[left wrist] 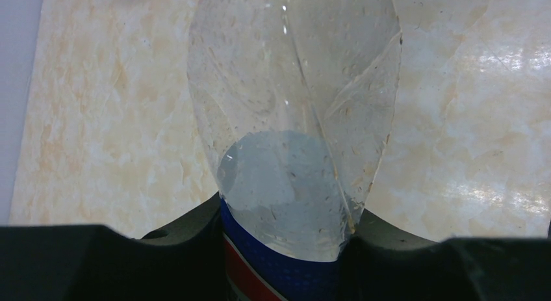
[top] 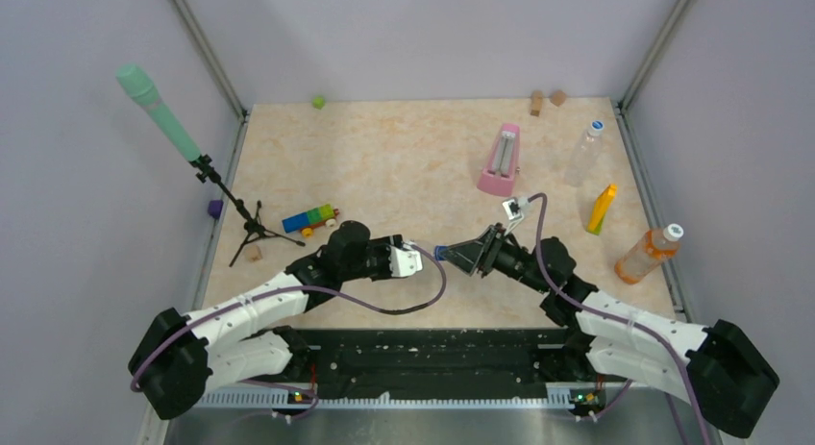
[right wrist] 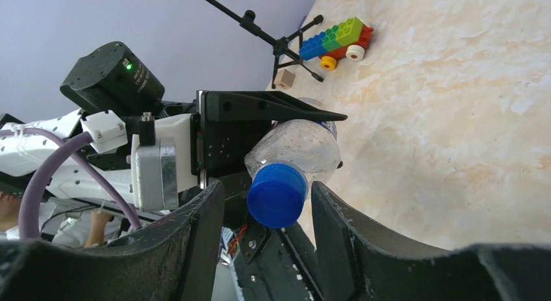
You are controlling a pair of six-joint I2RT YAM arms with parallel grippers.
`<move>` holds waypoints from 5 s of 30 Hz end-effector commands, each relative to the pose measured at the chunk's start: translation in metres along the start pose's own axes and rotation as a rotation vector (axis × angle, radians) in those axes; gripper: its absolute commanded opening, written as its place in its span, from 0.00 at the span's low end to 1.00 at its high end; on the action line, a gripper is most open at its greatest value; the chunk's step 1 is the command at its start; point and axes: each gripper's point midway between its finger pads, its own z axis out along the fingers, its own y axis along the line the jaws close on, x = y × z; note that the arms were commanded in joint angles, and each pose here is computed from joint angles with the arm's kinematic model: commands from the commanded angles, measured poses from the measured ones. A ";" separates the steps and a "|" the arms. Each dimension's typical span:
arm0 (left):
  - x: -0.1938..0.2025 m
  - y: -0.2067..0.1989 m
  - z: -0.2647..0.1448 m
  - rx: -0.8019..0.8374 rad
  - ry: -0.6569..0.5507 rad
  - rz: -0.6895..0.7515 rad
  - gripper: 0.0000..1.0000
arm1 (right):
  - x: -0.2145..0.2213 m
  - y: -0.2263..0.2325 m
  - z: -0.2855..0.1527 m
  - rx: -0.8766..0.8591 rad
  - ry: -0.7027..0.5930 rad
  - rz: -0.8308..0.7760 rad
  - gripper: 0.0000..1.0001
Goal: Unscrew the bottle caps
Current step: Unscrew the bottle cap from the plastic bottle.
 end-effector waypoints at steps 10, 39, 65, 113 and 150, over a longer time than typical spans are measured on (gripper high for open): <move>-0.019 0.014 -0.004 -0.046 -0.060 0.021 0.00 | -0.005 0.015 0.006 -0.022 0.027 0.040 0.32; -0.032 0.008 -0.005 -0.008 -0.157 -0.020 0.00 | 0.013 0.015 -0.022 -0.375 0.008 -1.200 0.00; -0.033 0.011 -0.008 0.000 -0.130 0.004 0.00 | -0.035 0.032 -0.033 -0.181 -0.223 -0.615 0.55; -0.013 0.014 0.000 -0.023 -0.048 -0.016 0.00 | -0.002 0.011 0.006 0.034 0.062 0.085 0.02; -0.016 0.015 0.000 -0.027 -0.059 -0.021 0.00 | -0.020 0.001 -0.006 -0.150 -0.086 -0.968 0.12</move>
